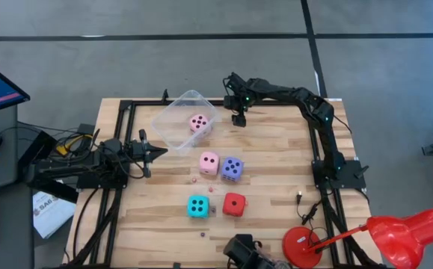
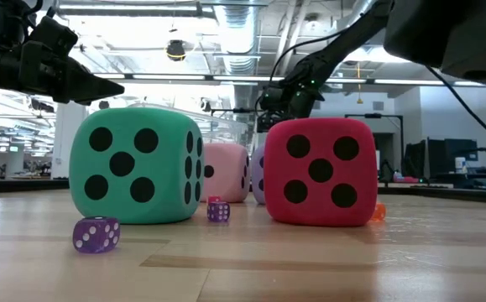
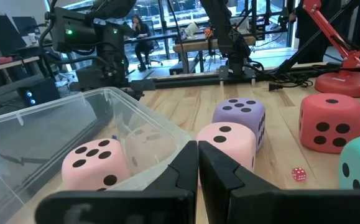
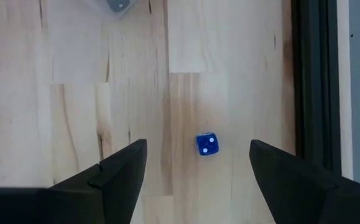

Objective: Pick & Place Dice
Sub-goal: Put the small blue dice into the transparent container

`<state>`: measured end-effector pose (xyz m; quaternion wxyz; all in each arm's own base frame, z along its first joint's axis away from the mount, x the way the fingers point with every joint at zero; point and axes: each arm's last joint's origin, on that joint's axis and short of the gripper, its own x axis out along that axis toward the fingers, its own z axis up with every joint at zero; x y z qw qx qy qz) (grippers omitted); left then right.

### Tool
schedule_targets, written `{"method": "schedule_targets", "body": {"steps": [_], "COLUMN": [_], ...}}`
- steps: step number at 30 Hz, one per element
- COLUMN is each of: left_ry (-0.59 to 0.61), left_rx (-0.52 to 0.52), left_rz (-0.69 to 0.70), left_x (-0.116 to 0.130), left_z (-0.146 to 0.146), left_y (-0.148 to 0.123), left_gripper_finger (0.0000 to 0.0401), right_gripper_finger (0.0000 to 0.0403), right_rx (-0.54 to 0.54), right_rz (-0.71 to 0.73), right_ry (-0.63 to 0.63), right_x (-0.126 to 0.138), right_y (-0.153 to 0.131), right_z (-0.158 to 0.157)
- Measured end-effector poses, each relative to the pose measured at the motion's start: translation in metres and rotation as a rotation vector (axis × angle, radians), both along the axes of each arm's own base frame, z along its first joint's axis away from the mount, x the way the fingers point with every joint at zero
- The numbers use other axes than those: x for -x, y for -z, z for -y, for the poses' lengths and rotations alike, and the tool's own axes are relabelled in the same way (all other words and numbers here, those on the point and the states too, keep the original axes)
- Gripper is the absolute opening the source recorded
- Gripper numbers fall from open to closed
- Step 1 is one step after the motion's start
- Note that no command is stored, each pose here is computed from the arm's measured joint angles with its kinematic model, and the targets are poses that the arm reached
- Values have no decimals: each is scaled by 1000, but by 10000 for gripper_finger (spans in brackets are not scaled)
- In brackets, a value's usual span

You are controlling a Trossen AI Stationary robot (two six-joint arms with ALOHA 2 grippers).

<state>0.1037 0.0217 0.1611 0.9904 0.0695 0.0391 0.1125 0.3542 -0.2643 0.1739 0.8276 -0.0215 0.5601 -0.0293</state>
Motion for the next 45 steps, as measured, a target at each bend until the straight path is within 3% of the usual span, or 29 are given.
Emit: {"method": "schedule_targets", "body": {"steps": [12, 21, 37, 45], "left_ry": [3, 2, -1, 0], "left_rx": [0, 0, -1, 0], "left_rz": [0, 1, 4, 4], "left_x": [0, 0, 0, 0], "left_z": [0, 0, 0, 0], "left_y": [0, 0, 0, 0], "left_gripper_finger": [3, 3, 3, 3], "right_gripper_finger": [280, 280, 280, 230], "right_rx": [25, 20, 31, 29], "right_rz": [19, -45, -34, -37], "right_ry": [9, 11, -3, -3], "right_x": [1, 0, -1, -1], "right_y": [8, 35, 35, 35], "right_z": [2, 8, 8, 8]}}
